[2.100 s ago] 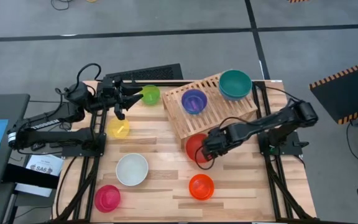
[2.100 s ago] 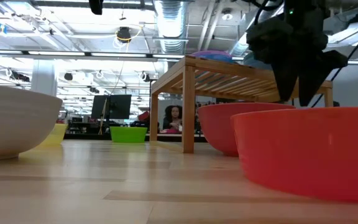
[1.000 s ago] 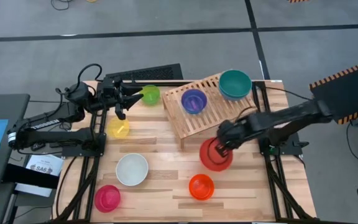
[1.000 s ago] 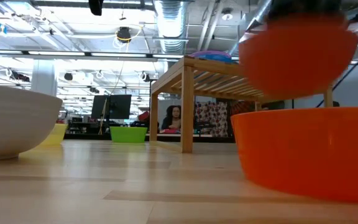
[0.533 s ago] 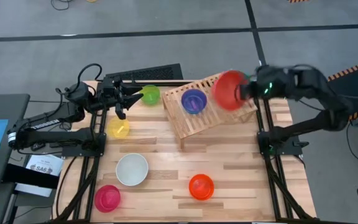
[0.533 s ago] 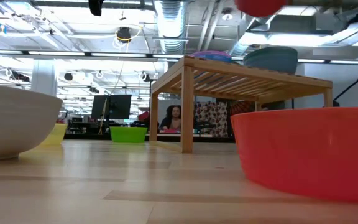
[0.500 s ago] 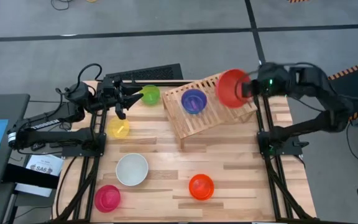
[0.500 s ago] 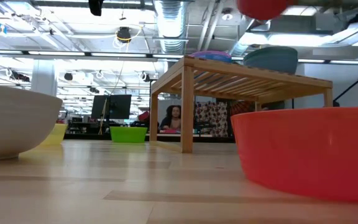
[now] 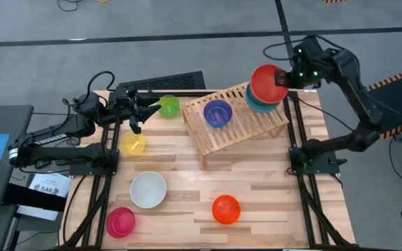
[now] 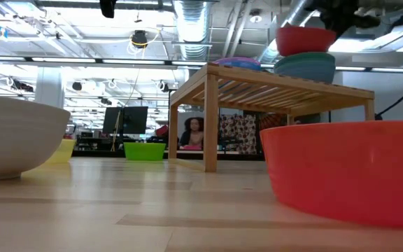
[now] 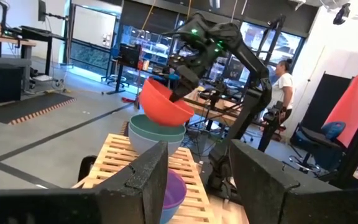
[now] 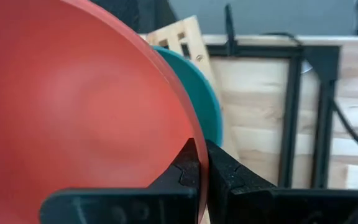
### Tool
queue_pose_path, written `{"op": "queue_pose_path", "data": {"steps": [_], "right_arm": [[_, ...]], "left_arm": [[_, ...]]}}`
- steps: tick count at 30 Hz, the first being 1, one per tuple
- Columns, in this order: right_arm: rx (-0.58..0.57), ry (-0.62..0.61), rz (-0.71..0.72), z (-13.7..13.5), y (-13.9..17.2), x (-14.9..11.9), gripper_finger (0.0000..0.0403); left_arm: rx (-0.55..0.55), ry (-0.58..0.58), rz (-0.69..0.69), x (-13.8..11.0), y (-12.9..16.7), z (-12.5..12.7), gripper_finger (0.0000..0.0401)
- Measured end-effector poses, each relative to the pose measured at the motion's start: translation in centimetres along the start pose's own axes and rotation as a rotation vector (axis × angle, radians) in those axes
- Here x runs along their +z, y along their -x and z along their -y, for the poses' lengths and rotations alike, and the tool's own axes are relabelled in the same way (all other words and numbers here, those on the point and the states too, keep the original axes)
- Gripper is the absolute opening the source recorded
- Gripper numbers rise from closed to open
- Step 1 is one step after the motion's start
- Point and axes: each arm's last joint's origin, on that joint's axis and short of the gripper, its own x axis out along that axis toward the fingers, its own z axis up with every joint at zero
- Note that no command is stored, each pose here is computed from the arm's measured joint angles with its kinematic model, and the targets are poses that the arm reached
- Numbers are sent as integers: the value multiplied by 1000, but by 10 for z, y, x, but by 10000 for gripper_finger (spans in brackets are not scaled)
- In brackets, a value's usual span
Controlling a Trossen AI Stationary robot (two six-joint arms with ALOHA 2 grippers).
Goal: Place and stack bowls onto a shelf
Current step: Stack the large orange bowl on top of the large green bowl on the shelf
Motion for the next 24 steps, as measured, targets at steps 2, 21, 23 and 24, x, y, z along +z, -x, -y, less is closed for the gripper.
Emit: {"op": "queue_pose_path", "data": {"steps": [2,21,23,24], "right_arm": [[10,17,-43,0,-7,5,25],[-22,118,-124,-1,-20,8,58],[-23,118,-123,0,-20,8,60],[-23,118,-122,0,-20,8,61]], "left_arm": [[1,1,-4,0,0,0,157],[0,29,-3,0,0,0,157],[0,29,-3,0,0,0,157],[0,29,-3,0,0,0,157]]}}
